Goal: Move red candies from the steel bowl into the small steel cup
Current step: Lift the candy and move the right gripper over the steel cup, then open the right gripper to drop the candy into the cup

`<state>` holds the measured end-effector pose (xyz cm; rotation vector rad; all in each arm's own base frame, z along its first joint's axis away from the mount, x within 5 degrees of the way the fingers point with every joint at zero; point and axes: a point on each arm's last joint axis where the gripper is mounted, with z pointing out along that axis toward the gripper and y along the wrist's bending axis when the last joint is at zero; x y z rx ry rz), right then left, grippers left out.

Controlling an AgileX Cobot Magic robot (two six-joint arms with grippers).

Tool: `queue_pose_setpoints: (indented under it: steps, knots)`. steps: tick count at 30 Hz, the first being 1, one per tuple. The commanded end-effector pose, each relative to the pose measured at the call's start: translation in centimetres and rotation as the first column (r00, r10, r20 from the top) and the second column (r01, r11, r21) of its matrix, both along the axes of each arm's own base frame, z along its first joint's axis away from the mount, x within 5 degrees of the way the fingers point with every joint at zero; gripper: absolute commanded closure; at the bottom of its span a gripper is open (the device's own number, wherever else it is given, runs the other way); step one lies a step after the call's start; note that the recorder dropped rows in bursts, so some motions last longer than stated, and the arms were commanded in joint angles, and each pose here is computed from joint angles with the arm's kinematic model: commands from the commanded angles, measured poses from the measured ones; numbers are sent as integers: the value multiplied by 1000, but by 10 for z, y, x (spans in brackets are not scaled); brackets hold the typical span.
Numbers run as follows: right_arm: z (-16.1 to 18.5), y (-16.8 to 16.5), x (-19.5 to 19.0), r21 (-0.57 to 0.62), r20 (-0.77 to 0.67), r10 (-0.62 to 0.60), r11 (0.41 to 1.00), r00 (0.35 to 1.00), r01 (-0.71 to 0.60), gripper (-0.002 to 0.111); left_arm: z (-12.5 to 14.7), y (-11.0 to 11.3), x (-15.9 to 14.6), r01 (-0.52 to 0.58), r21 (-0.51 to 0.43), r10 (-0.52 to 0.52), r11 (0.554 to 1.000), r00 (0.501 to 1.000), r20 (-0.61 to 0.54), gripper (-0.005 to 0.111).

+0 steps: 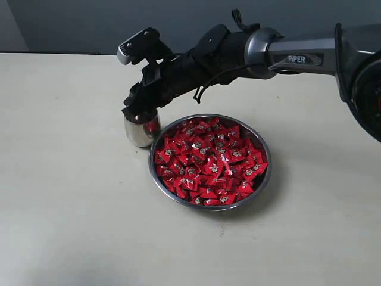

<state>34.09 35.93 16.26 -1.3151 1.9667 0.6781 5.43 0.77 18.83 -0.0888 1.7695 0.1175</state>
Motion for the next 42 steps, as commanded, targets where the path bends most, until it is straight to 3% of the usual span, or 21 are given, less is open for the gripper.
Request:
queue_pose_setpoints:
  steps: [1,7,13,15,19,29,32,36,42]
  knots:
    - [3,0,2,8,0,-15,1000,1000,15,69,-1,0,0,-1,-4,1,1000,1000,3,106]
    - [9,-1,1,16,-8,-14,1000,1000,14,71,-1,0,0,-1,-4,1,1000,1000,3,106]
    - [42,-5,-3,63,27,-16,998,1000,14,72,-1,0,0,-1,-4,1,1000,1000,3,106]
    - [53,-6,-6,80,26,-17,997,1000,14,80,-1,0,0,-1,-4,1,1000,1000,3,106]
    - [75,-9,-11,113,36,-8,994,999,4,108,-1,0,0,-1,-4,1,1000,1000,3,106]
    - [121,-28,-30,151,27,-59,987,998,54,109,-1,0,0,-1,-4,1,1000,1000,3,106]
    - [121,-44,-34,158,86,-157,977,984,143,109,-1,0,0,-1,-4,1,1000,1000,3,106]
    - [119,-64,-41,121,173,-201,976,964,182,109,-1,0,0,-1,-4,1,1000,1000,3,106]
    - [105,-99,-38,50,98,-218,975,971,214,109,-1,0,0,-1,-4,1,1000,1000,3,106]
